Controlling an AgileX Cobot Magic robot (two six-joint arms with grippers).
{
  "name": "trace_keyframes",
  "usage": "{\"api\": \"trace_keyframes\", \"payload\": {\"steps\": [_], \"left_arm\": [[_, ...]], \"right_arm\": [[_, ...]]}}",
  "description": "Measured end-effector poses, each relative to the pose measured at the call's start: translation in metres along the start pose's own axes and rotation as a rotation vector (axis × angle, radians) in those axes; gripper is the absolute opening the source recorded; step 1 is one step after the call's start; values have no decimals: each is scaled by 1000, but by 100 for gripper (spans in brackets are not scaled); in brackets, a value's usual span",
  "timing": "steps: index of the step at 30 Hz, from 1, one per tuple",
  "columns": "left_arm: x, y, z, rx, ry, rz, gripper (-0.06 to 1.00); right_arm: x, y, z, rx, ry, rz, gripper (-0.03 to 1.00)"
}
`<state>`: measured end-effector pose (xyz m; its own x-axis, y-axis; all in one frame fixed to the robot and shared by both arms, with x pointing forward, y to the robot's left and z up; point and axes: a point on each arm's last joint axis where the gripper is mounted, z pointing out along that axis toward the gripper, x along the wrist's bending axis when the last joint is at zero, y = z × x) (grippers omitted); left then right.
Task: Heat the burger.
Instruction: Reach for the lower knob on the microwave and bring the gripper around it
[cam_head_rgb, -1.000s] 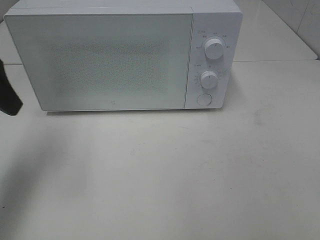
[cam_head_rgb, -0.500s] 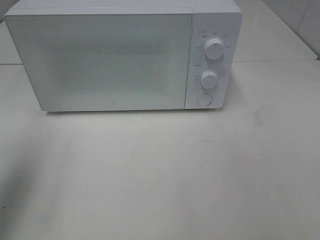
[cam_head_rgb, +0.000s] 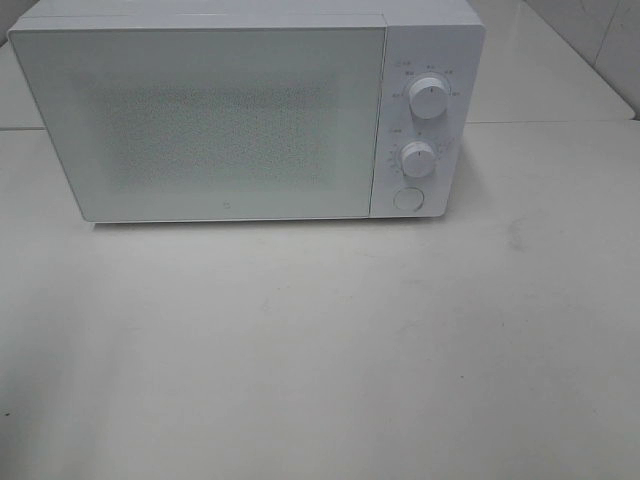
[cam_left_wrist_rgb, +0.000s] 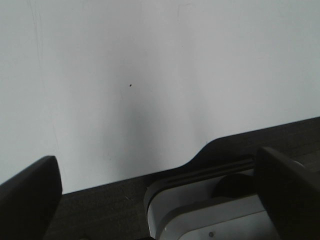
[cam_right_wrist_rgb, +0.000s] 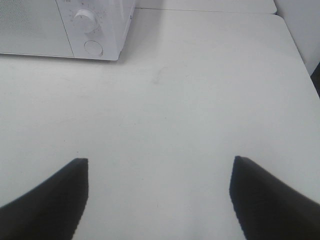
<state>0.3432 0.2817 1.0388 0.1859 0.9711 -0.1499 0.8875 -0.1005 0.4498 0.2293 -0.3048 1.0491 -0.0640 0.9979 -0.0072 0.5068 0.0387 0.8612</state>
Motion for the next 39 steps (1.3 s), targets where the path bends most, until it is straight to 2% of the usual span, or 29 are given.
{"api": "trace_keyframes", "payload": {"steps": [1, 3, 4, 5, 6, 8, 10, 14, 16, 17, 19, 21, 22, 25, 39], "left_arm": [[-1, -10, -3, -38, 9, 10, 98], [-2, -15, -4, -50, 11, 13, 98], [-3, -23, -7, -95, 17, 23, 98], [-3, -23, -7, -95, 17, 23, 98], [-5, -28, -14, -159, 29, 37, 98], [-6, -32, -18, -188, 37, 46, 98], [-8, -40, -27, -265, 53, 65, 98], [-10, -48, -35, -335, 62, 81, 98], [-14, -60, -45, -437, 70, 101, 98], [-14, -60, -45, -437, 70, 101, 98], [-18, -72, -53, -529, 69, 116, 98], [-19, -75, -55, -557, 67, 120, 98], [-22, -83, -59, -616, 61, 130, 98], [-24, -90, -62, -666, 63, 140, 98], [-24, -91, -63, -670, 63, 141, 98]], "right_arm": [[0, 0, 0, 0, 0, 0, 75], [0, 0, 0, 0, 0, 0, 75], [0, 0, 0, 0, 0, 0, 75], [0, 0, 0, 0, 0, 0, 75], [0, 0, 0, 0, 0, 0, 75], [0, 0, 0, 0, 0, 0, 75], [0, 0, 0, 0, 0, 0, 75], [0, 0, 0, 0, 0, 0, 75], [0, 0, 0, 0, 0, 0, 75], [0, 0, 0, 0, 0, 0, 75], [0, 0, 0, 0, 0, 0, 75], [0, 0, 0, 0, 0, 0, 75], [0, 0, 0, 0, 0, 0, 75], [0, 0, 0, 0, 0, 0, 75], [0, 0, 0, 0, 0, 0, 75]]}}
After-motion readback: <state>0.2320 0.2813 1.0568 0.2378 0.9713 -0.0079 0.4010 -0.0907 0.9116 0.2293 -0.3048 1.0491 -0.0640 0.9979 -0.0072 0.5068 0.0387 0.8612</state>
